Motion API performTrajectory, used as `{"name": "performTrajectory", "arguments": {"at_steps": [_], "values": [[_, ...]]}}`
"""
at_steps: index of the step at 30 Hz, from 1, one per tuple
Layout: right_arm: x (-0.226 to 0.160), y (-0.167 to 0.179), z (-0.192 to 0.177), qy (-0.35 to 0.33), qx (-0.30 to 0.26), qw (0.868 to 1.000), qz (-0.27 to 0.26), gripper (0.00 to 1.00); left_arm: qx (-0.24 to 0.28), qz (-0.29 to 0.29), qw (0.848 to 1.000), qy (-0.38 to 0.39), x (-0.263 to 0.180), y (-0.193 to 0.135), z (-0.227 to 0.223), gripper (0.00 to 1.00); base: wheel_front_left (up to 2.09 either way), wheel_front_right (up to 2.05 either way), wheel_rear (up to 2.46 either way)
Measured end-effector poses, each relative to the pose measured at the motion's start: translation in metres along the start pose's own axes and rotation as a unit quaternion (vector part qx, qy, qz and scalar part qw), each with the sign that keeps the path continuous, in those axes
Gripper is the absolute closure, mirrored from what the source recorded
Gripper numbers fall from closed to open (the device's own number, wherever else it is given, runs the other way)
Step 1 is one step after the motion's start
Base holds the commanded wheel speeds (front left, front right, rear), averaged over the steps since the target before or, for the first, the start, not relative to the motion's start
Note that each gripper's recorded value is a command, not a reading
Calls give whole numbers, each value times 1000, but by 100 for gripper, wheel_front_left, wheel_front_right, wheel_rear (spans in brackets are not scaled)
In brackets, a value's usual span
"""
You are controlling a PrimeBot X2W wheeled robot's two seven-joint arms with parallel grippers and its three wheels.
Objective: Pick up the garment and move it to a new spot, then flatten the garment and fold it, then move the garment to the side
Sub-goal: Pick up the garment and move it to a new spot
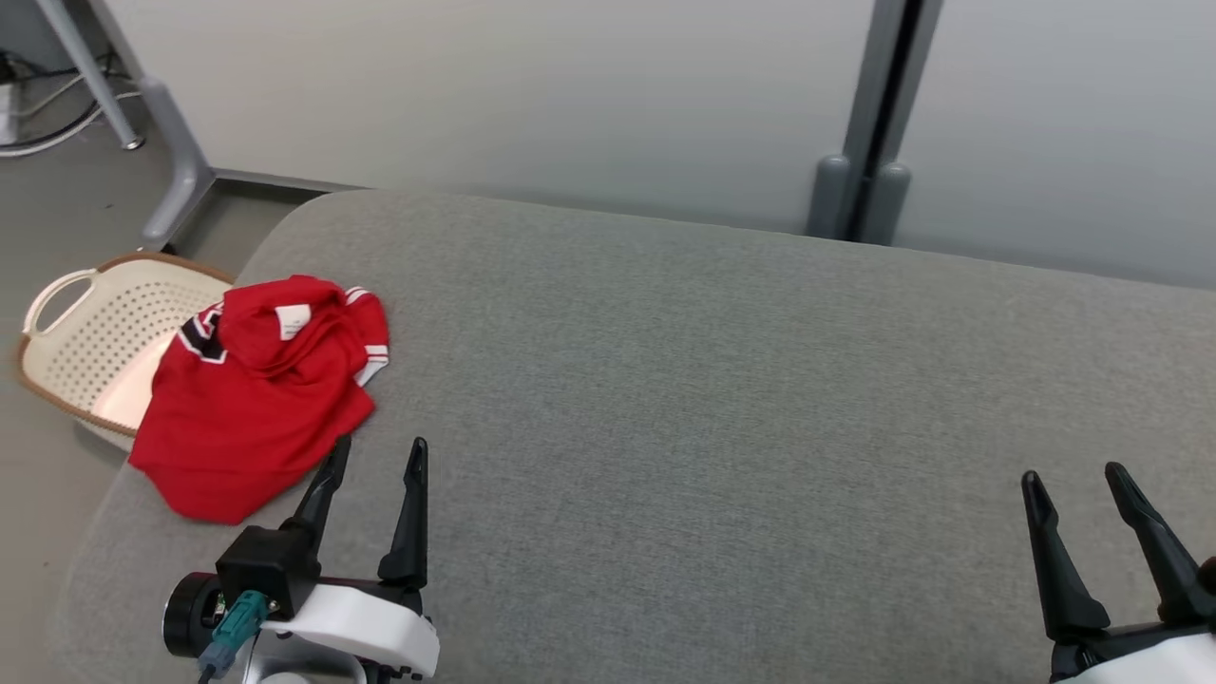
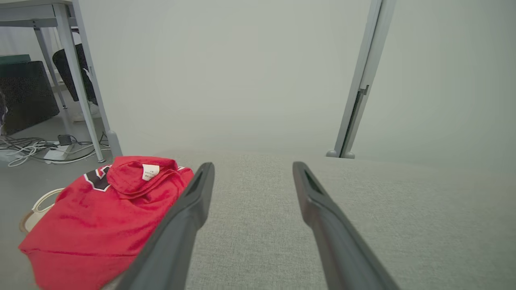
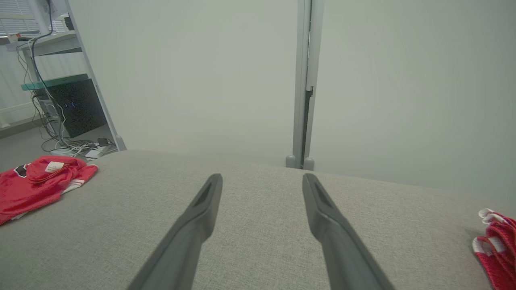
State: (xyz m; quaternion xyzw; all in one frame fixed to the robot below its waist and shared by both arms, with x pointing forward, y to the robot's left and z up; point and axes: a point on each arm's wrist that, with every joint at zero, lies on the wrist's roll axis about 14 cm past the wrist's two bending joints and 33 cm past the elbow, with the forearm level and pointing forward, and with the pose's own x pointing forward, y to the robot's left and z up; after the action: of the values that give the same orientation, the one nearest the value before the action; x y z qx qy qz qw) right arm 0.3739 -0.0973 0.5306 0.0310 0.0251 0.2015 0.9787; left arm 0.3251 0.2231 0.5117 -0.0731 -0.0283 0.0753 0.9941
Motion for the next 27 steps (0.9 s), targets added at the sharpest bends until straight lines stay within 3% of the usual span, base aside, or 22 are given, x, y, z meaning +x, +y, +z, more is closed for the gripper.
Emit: {"name": "performTrajectory", "arguments": {"at_steps": [9, 21, 27], "values": [[38, 55, 2, 5, -15, 995, 103, 0, 8, 91, 996, -17, -27, 56, 9, 0, 0, 0, 0], [45, 70, 1, 8, -15, 992, 128, 0, 9, 120, 992, -26, -33, 74, 14, 0, 0, 0, 0], [53, 68, 0, 9, -13, 991, 132, 0, 9, 121, 992, -25, -16, 73, 16, 0, 0, 0, 0]]}}
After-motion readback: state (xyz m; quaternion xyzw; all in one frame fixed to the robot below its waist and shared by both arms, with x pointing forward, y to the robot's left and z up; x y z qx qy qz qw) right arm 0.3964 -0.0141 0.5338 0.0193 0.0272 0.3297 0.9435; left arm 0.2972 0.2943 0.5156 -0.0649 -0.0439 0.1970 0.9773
